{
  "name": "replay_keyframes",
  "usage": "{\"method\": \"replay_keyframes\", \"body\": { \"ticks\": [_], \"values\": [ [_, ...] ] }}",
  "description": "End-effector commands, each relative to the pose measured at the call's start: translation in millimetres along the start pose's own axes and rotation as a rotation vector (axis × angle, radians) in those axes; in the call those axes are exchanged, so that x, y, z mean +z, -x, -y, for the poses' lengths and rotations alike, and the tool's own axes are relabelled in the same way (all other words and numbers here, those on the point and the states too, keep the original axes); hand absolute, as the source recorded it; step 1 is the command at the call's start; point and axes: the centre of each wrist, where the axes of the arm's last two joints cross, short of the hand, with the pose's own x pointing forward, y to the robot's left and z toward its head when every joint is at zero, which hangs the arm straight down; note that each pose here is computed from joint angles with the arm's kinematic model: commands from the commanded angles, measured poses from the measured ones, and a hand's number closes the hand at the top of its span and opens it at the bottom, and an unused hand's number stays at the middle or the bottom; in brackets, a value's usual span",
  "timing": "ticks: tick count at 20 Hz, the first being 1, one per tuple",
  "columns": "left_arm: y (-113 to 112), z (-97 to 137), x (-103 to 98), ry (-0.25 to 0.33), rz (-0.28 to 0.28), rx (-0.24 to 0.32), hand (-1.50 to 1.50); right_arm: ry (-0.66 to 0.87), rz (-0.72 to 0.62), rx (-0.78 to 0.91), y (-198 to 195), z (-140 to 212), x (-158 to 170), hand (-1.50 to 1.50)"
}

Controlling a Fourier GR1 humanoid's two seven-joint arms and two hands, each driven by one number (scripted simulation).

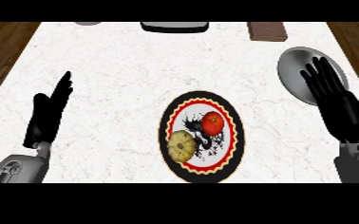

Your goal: Pick the tomato from the plate and place it in the pan

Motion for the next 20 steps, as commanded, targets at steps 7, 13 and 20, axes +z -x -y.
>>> {"method": "replay_keyframes", "body": {
  "ticks": [7, 13, 20],
  "values": [
    [-53.0, 86.7, 17.0, 0.296, 0.339, 0.281, 0.00, -0.659, 0.136, 0.182, -52.2, -57.8, -69.9, 1.50],
    [-40.5, 86.8, 29.4, 0.291, 0.372, 0.310, 0.00, -0.836, 0.077, -0.138, 2.2, -6.9, -77.2, -1.50],
    [-35.3, 89.3, 39.7, 0.292, 0.380, 0.311, 0.00, -0.933, 0.143, 0.097, -18.9, -9.2, -108.5, -1.50]
  ]
}}
